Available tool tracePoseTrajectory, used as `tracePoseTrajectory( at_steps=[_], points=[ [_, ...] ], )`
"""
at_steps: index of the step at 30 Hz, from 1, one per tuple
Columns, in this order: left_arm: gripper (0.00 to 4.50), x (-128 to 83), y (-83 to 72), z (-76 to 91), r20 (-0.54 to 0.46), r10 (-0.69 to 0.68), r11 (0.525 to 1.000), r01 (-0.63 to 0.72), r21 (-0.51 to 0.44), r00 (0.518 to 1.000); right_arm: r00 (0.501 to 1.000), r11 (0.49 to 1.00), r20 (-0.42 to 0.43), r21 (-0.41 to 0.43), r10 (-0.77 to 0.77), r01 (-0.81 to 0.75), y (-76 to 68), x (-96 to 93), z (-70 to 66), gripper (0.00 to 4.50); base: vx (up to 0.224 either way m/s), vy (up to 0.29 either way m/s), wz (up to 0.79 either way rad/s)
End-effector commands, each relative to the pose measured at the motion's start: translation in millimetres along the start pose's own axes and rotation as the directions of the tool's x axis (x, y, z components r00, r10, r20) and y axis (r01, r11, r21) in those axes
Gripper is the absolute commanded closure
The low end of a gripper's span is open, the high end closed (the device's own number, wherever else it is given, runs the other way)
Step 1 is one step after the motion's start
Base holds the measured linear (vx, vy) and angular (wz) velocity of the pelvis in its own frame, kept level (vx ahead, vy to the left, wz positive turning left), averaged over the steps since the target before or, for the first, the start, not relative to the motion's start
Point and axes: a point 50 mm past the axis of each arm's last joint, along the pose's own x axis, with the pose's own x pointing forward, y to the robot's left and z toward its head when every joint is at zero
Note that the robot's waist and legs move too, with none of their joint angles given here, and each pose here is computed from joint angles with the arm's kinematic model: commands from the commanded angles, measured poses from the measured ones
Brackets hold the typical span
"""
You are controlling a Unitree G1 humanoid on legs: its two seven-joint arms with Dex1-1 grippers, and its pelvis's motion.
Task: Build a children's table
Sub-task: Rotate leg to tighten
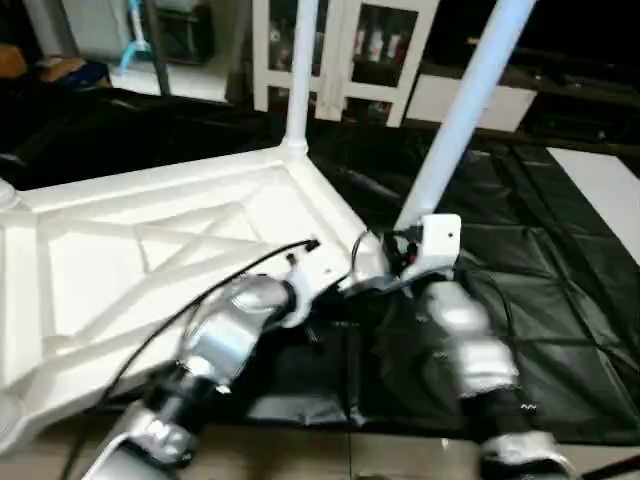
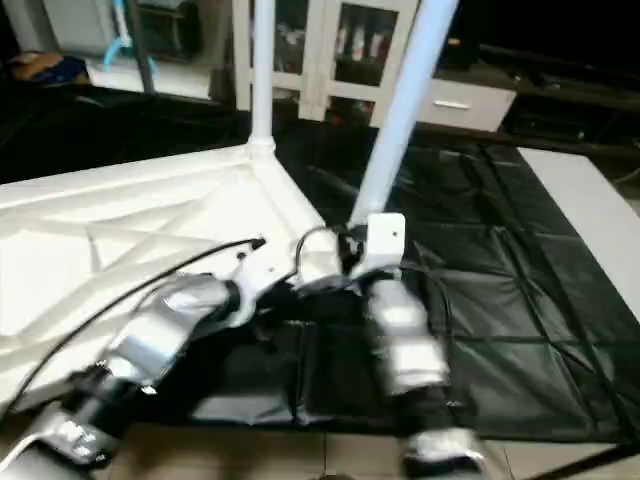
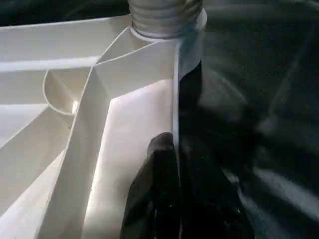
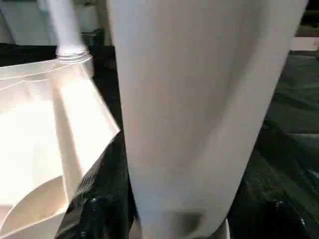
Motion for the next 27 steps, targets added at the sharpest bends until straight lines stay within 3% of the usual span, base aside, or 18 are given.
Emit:
tracePoseTrajectory(
  at_steps=[1, 3, 5, 6, 9, 10, 13, 14, 15, 18, 19, 21, 24, 27],
  points=[
    [4.50, 0.9, -0.9, 3.3, 0.021, 0.002, 1.000, -0.002, 0.006, 1.000, 0.998, 1.000, -0.059, 0.019, -0.017, 0.018, -9.1, -0.6, -15.3, 2.59, 0.000, 0.000, 0.00],
    [4.50, -0.6, -0.1, 1.1, 0.015, -0.002, 1.000, 0.001, 0.012, 1.000, 0.995, 0.993, -0.012, 0.062, 0.098, -0.097, 0.9, -1.2, -7.2, 2.59, 0.000, 0.000, 0.00],
    [4.50, -3.1, 0.5, -1.3, 0.019, -0.015, 1.000, 0.015, 0.026, 1.000, 0.981, 0.977, 0.035, 0.090, 0.193, -0.196, 6.0, -4.8, -0.6, 1.87, 0.000, 0.000, 0.00],
    [4.50, -3.1, 0.5, -1.3, 0.019, -0.015, 1.000, 0.015, 0.026, 1.000, 0.981, 0.977, 0.035, 0.090, 0.193, -0.196, 6.0, -4.8, -0.6, 1.87, 0.000, 0.000, 0.00],
    [4.50, -11.4, 1.4, -12.6, 0.006, -0.071, 0.997, 0.071, 0.042, 0.997, 0.949, 0.950, 0.074, 0.036, 0.307, -0.310, 6.1, -14.9, 9.0, 1.79, 0.000, 0.000, 0.00],
    [4.50, -11.4, 1.4, -12.6, 0.006, -0.071, 0.997, 0.071, 0.042, 0.997, 0.949, 0.950, 0.074, 0.036, 0.307, -0.310, 6.1, -14.9, 9.0, 1.45, 0.000, 0.000, 0.00],
    [4.50, -17.5, -1.4, -19.5, 0.003, -0.134, 0.990, 0.134, 0.051, 0.991, 0.923, 0.925, 0.065, 0.004, 0.380, -0.381, 2.6, -19.8, 9.5, 1.36, 0.000, 0.000, 0.00],
    [4.50, -23.5, -5.3, -23.8, 0.017, -0.199, 0.978, 0.198, 0.068, 0.980, 0.902, 0.902, 0.040, -0.044, 0.430, -0.429, -6.1, -22.9, 9.2, 1.28, 0.000, 0.000, 0.00],
    [4.50, -30.6, -9.9, -28.6, 0.021, -0.268, 0.961, 0.266, 0.080, 0.963, 0.862, 0.861, 0.005, -0.050, 0.507, -0.506, -16.0, -26.8, 9.3, 1.28, 0.000, 0.000, 0.00],
    [4.50, -38.8, -14.8, -34.1, 0.017, -0.338, 0.938, 0.335, 0.092, 0.941, 0.801, 0.799, -0.029, -0.061, 0.598, -0.598, -29.1, -32.2, 11.7, 1.28, 0.000, 0.000, 0.00],
    [4.50, -41.3, -15.6, -36.5, 0.006, -0.354, 0.931, 0.352, 0.094, 0.935, 0.760, 0.756, -0.048, -0.079, 0.649, -0.650, -36.1, -35.7, 12.9, 1.28, 0.000, 0.000, 0.00],
    [4.50, -42.6, -15.8, -37.9, -0.001, -0.361, 0.928, 0.360, 0.095, 0.932, 0.734, 0.728, -0.064, -0.094, 0.676, -0.679, -40.5, -38.0, 13.6, 1.28, 0.000, 0.000, 0.00],
    [4.50, -46.5, -15.0, -38.5, 0.001, -0.378, 0.922, 0.376, 0.098, 0.926, 0.619, 0.608, -0.130, -0.120, 0.775, -0.785, -60.4, -48.7, 20.0, 1.28, 0.000, 0.000, 0.00],
    [4.50, -48.6, -14.1, -38.4, 0.003, -0.389, 0.917, 0.386, 0.102, 0.921, 0.569, 0.557, -0.158, -0.117, 0.807, -0.822, -69.2, -53.1, 24.9, 1.28, 0.000, 0.000, 0.00]
  ],
)
